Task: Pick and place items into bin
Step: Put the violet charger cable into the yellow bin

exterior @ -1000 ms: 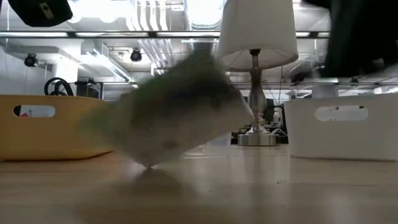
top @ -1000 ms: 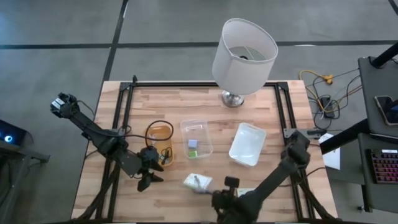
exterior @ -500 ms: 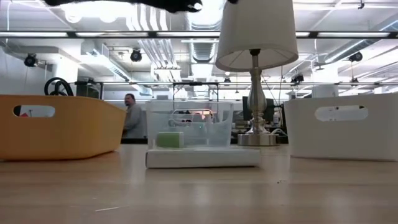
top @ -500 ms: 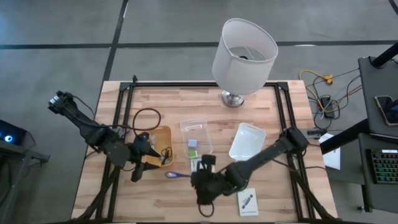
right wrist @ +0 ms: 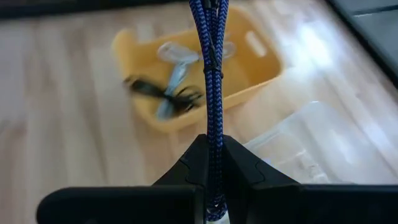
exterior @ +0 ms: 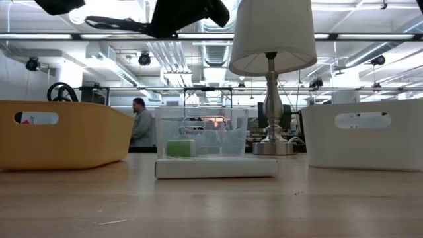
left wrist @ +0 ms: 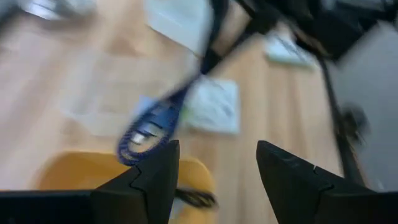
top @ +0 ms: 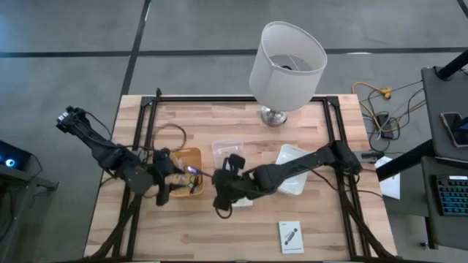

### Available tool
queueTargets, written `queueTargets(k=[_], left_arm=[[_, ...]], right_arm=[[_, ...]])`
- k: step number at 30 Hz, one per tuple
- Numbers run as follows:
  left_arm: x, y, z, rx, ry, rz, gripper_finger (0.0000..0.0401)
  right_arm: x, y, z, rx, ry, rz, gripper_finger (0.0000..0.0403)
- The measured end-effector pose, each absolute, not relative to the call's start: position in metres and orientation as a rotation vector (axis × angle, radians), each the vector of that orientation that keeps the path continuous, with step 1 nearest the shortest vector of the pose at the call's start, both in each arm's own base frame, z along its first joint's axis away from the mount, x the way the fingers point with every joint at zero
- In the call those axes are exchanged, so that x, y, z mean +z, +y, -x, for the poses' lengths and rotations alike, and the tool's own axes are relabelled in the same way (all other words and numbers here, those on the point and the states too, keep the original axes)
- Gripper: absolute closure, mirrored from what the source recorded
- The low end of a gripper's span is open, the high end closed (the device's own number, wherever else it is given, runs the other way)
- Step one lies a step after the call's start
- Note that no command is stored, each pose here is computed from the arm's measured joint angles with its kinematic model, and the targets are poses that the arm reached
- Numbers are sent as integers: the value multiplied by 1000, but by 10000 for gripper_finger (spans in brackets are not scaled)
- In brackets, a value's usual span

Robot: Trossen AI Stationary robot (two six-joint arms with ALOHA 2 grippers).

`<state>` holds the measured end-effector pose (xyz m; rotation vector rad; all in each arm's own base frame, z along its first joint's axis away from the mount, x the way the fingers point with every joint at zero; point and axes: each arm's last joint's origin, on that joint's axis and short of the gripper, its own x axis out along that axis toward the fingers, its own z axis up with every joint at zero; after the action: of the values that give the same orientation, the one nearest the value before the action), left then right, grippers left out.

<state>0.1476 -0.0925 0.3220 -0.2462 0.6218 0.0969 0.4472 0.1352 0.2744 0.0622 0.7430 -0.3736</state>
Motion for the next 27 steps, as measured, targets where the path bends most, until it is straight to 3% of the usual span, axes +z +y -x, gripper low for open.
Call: queueTargets(k=[4, 10, 15, 21, 27], left_arm=[[328, -77, -134, 258, 506, 327, 202], [311, -66, -121, 348, 415, 554, 202], [306, -69, -127, 291, 206, 665, 202], [299, -71, -131, 267, 155, 677, 202], [316, -57, -113, 324, 148, 545, 202]], right_arm=[[283, 135, -453, -438, 627, -76, 390], [300, 127, -465, -508, 443, -138, 390], [303, 114, -478, -474, 364, -199, 390], [299, 106, -476, -573, 390, -146, 390], [292, 93, -459, -694, 577, -21, 390]])
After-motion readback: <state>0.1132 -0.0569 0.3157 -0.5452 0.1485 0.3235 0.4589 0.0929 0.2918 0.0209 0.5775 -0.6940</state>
